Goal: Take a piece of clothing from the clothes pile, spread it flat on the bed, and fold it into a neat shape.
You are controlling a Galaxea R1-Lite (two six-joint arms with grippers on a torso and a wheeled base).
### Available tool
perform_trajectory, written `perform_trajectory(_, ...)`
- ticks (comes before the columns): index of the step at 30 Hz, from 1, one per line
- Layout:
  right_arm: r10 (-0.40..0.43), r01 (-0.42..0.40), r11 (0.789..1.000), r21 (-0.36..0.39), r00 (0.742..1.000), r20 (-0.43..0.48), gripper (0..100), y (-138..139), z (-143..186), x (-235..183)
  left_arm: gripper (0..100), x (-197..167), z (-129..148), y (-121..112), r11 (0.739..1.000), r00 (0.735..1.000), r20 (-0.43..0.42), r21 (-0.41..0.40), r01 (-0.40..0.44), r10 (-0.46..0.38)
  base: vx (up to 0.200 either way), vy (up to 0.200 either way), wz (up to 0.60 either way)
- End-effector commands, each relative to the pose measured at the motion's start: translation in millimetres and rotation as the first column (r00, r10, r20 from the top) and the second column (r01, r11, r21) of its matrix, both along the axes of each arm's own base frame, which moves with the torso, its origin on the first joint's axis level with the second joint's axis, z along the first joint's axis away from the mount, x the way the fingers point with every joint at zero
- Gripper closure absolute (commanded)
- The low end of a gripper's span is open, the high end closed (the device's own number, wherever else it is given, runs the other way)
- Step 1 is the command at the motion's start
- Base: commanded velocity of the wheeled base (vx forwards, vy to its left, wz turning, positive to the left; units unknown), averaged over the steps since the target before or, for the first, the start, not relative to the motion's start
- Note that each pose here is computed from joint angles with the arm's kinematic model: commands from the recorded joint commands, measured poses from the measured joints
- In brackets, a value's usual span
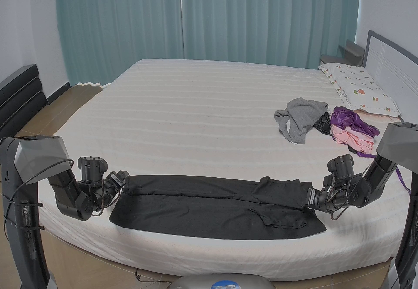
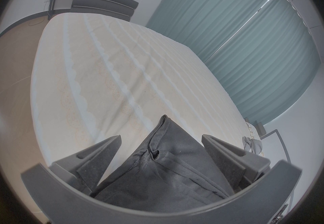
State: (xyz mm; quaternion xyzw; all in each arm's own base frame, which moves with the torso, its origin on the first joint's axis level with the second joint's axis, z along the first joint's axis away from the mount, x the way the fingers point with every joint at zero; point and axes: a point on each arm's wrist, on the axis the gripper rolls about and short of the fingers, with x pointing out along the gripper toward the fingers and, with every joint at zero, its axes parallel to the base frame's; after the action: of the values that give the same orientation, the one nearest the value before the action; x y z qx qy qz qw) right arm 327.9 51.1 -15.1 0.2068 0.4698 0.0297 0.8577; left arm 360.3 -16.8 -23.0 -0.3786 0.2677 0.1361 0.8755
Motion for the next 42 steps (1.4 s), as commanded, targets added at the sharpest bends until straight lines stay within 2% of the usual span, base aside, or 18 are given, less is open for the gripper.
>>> perform_trajectory(1,-0.006,0.006,1.0,0.007,1.0,0.015,0,0,4,1,0,6,2,-1,1.0,1.0,0.015,-0.002,0.005,-0.005,0.0,0.0,0.0)
perform_trajectory(6,-0.019,0.019,1.0,0.016,0.999,0.043,0,-3,13,4,0,17,7,-1,1.0,0.999,0.047,-0.006,0.009,-0.009,0.0,0.0,0.0)
perform_trajectory(9,-0.047,0.045,0.999,0.026,0.996,0.07,0,-9,20,9,0,31,6,1,0.998,0.998,0.01,-0.017,0.062,-0.062,0.0,0.0,0.0)
perform_trajectory(12,-0.084,0.08,0.996,0.047,0.993,0.088,0,-13,25,15,0,41,6,1,0.996,0.996,0.019,-0.022,0.083,-0.083,0.0,0.0,0.0)
perform_trajectory(14,-0.138,0.129,0.989,0.076,0.984,0.113,0,-20,31,25,0,51,-1,2,0.991,0.992,0.007,0.02,0.129,-0.129,0.0,0.0,0.0)
perform_trajectory(18,-0.16,0.151,0.985,0.083,0.98,0.119,0,-24,32,30,0,60,-18,2,0.977,0.982,-0.035,0.097,0.19,-0.188,0.0,0.0,0.0)
perform_trajectory(24,-0.166,0.158,0.984,0.079,0.98,0.111,0,-25,24,37,0,67,-35,1,0.968,0.976,-0.059,0.125,0.217,-0.211,0.0,0.0,0.0)
perform_trajectory(25,-0.169,0.161,0.984,0.078,0.979,0.115,0,-26,23,41,100,67,-34,2,0.969,0.976,-0.056,0.124,0.214,-0.209,0.0,0.0,0.0)
perform_trajectory(31,-0.17,0.164,0.984,0.065,0.981,0.096,0,-23,5,53,100,73,-32,6,0.974,0.984,-0.032,0.138,0.179,-0.177,0.0,0.0,0.0)
perform_trajectory(36,-0.181,0.179,0.983,0.03,0.979,0.092,0,-16,-7,69,100,82,-24,18,0.99,0.997,0.036,0.127,0.067,-0.072,0.0,0.0,0.0)
perform_trajectory(42,-0.208,0.206,0.978,0.029,0.976,0.063,0,-6,-14,81,100,82,-23,21,0.992,0.997,0.038,0.118,0.055,-0.059,0.0,0.0,0.0)
